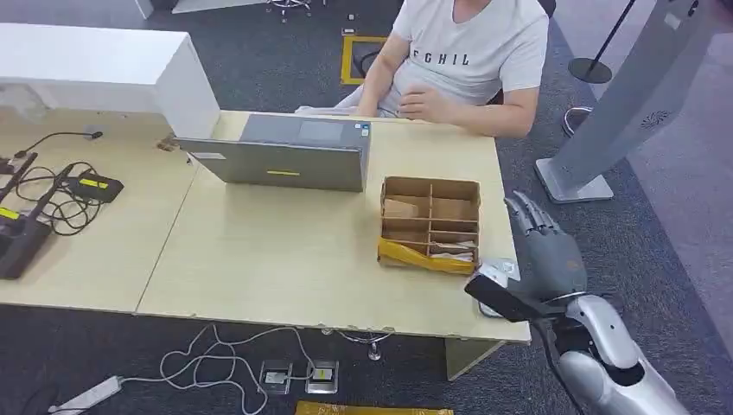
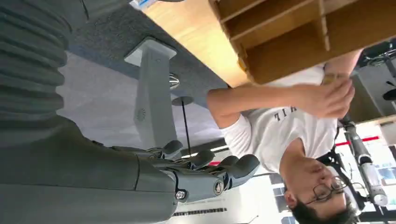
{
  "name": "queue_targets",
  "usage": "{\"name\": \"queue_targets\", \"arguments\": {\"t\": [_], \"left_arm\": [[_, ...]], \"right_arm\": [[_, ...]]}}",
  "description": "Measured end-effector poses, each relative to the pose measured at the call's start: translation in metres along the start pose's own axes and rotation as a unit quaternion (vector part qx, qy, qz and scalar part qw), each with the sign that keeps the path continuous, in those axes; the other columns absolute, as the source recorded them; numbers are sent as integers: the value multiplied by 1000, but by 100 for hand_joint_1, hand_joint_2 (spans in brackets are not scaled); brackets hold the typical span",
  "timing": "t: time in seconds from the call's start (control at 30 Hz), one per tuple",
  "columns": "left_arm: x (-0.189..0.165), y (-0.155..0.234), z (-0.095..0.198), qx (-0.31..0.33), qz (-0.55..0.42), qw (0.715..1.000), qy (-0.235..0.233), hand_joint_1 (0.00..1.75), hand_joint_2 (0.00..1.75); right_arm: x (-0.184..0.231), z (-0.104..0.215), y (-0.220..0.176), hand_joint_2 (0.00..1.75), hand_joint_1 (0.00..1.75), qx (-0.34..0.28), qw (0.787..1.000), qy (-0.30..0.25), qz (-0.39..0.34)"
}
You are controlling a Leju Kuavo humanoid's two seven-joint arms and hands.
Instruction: Pass the card to the sensor for recognition and then transmit it.
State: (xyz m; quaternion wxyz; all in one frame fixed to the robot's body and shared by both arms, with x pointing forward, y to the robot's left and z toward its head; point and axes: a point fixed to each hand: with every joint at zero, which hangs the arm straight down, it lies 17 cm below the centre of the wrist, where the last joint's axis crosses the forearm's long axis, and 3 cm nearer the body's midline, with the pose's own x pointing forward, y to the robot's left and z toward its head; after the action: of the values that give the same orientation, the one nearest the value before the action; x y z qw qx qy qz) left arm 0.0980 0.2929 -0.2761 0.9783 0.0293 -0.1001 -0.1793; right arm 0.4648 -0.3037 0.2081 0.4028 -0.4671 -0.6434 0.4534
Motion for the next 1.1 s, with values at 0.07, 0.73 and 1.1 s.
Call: {"name": "queue_targets", "arguments": {"t": [0.07, 0.73, 1.1], "left_arm": [[1, 0, 0, 0, 3, 1000, -1, 0, 0], [5, -3, 0, -2, 53, 999, -2, 0, 0], [6, -4, 0, -4, 60, 998, -2, 0, 0]], "right_arm": [[9, 4, 9, 175, 0, 1, 1000, -6, 1], [47, 0, 45, 175, 0, -13, 1000, -21, 0], [58, -15, 58, 175, 0, -26, 999, -20, 8]]}}
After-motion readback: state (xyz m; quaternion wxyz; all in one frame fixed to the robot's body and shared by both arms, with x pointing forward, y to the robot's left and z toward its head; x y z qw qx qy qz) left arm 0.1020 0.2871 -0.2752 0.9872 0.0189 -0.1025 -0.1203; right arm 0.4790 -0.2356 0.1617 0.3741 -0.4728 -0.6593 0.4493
